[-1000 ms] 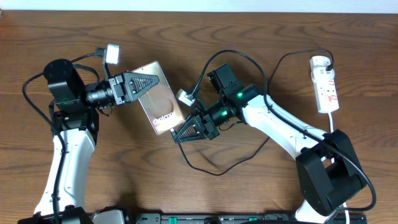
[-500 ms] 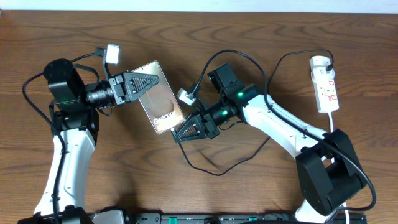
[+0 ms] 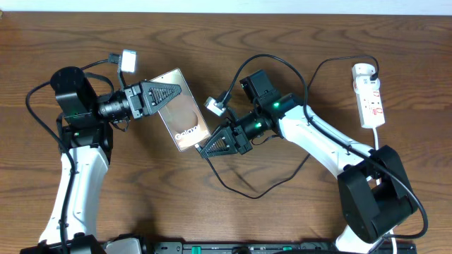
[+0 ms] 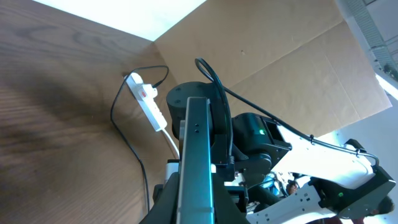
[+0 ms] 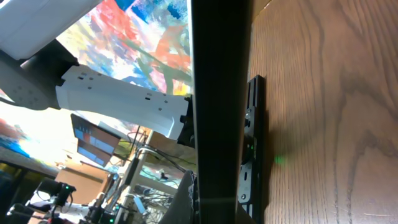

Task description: Plug charger to phone and switch on socket

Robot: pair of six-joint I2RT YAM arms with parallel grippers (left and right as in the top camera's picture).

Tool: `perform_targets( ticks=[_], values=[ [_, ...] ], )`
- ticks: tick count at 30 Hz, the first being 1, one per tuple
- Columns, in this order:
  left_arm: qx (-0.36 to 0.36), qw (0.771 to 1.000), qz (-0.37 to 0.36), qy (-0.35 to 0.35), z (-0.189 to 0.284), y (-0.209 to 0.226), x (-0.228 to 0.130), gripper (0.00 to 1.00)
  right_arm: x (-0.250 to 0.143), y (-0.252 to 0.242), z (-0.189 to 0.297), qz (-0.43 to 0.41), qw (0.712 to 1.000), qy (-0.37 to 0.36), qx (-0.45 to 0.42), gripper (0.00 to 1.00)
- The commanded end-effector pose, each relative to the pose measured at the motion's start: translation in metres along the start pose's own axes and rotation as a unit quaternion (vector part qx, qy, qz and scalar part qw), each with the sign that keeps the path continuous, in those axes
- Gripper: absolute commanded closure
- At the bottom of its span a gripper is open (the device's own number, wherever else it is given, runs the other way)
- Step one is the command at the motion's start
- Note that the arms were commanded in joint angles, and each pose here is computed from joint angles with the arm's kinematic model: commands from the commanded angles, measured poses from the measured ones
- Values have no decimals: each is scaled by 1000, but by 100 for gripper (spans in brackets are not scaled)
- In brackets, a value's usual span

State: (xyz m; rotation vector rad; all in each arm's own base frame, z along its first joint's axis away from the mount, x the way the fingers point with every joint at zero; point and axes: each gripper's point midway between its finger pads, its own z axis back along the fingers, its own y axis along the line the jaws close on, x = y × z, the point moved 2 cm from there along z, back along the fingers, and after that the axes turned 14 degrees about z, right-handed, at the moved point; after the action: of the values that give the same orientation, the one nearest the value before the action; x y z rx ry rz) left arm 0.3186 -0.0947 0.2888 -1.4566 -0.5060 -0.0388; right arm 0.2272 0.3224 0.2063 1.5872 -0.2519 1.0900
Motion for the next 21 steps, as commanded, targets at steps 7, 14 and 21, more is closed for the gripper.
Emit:
perform_targets(
  ticks=[7,14,21],
  values=[
    [-25,999,-10,40,-4,-10,-11,92,11,8,6,14,999,-17,24,99],
    [-25,999,-10,40,-4,-10,-11,93,10,8,5,14,1000,-15,23,99],
    [-25,999,-10,40,-4,-10,-11,93,13,7,5,14,1000,-16,23,99]
  ],
)
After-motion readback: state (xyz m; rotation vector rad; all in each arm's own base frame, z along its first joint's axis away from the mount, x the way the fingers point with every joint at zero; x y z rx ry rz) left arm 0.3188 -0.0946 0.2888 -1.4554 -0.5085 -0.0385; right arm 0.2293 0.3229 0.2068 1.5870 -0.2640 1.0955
